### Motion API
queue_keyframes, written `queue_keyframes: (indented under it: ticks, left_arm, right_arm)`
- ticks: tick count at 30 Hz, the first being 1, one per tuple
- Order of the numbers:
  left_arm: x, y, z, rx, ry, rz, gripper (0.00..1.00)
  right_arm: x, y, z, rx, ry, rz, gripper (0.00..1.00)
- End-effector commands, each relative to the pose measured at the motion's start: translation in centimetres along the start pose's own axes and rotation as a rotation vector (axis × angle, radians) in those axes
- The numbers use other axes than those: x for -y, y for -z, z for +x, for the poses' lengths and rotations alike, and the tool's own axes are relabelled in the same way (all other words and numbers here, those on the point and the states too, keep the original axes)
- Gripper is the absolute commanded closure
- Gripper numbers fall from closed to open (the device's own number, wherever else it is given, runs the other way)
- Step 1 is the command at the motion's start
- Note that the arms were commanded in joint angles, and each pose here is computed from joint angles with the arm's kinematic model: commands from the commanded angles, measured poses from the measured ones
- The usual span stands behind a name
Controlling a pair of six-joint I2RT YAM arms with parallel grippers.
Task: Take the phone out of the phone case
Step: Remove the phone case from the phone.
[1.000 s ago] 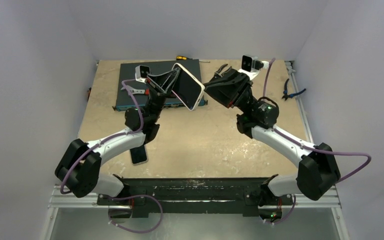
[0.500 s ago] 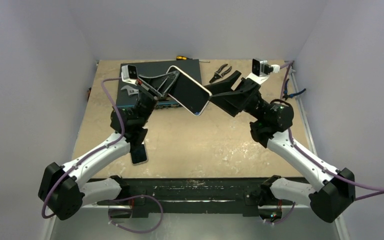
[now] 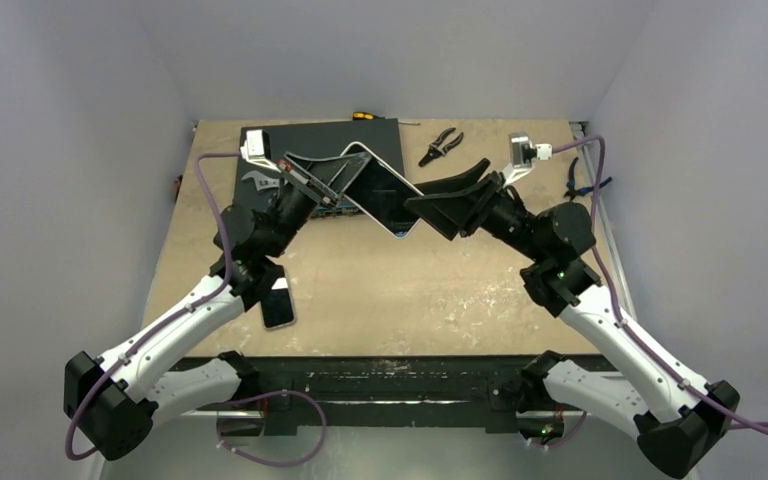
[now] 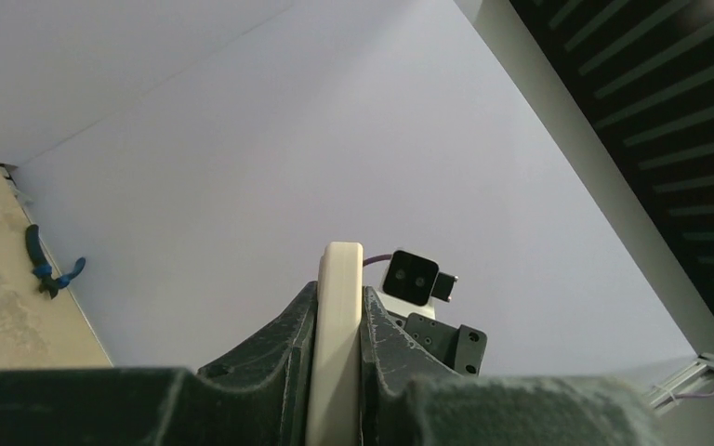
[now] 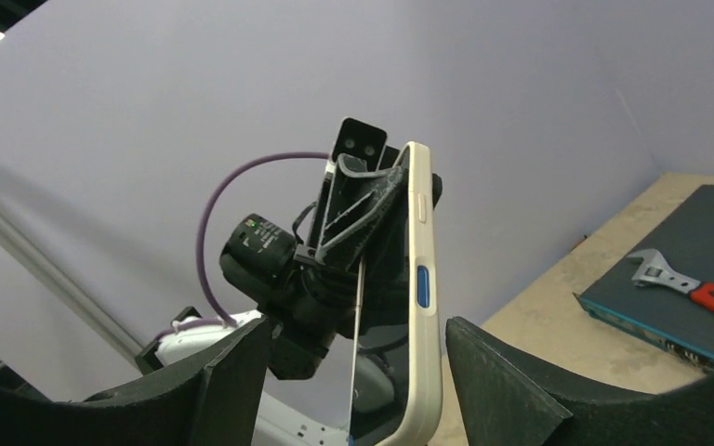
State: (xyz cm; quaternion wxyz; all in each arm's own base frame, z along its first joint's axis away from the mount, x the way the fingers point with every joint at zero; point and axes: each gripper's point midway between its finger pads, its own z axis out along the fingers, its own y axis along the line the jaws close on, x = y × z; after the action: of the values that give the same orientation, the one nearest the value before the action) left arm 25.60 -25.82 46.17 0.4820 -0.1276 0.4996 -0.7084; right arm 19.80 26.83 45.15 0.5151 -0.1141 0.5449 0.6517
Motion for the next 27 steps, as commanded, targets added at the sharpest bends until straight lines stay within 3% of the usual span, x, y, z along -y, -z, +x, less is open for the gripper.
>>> queue_keyframes:
  ticks: [1, 7, 10, 16, 22, 25, 27]
  left_arm:
    - [5.5, -0.1, -2.7, 0.095, -0.04, 0.126, 1.0]
    - [5.8, 0.1, -2.7, 0.103, -0.017, 0.163, 1.0]
    - [5.4, 0.3, -2.7, 0.109, -0.015, 0.157, 1.0]
    - [3.9, 0.4, -2.0, 0.087, -0.018, 0.126, 1.0]
    - [2.2, 0.7, -1.3, 0.061, -0.05, 0.065, 1.0]
    - [1.7, 1.0, -0.8, 0.027, -0.086, 0.037, 0.79]
    - [1.5, 1.1, -0.5, 0.003, -0.117, 0.017, 0.72]
  right_arm:
    - [1.6, 0.3, 1.4, -0.038, -0.005, 0.055, 0.26]
    - [1.7, -0.6, 2.5, -0.057, -0.141, -0.011, 0.22]
    - [1.4, -1.0, 2.1, -0.019, -0.201, -0.052, 0.26]
    - [0.6, -1.3, 0.8, 0.063, -0.295, -0.133, 0.51]
    - [-0.7, -1.8, -0.1, 0.072, -0.336, -0.203, 0.84]
    - [-1.3, -1.8, 0.0, 0.036, -0.355, -0.22, 0.99]
    - [-1.4, -1.9, -0.1, 0.014, -0.358, -0.217, 1.0]
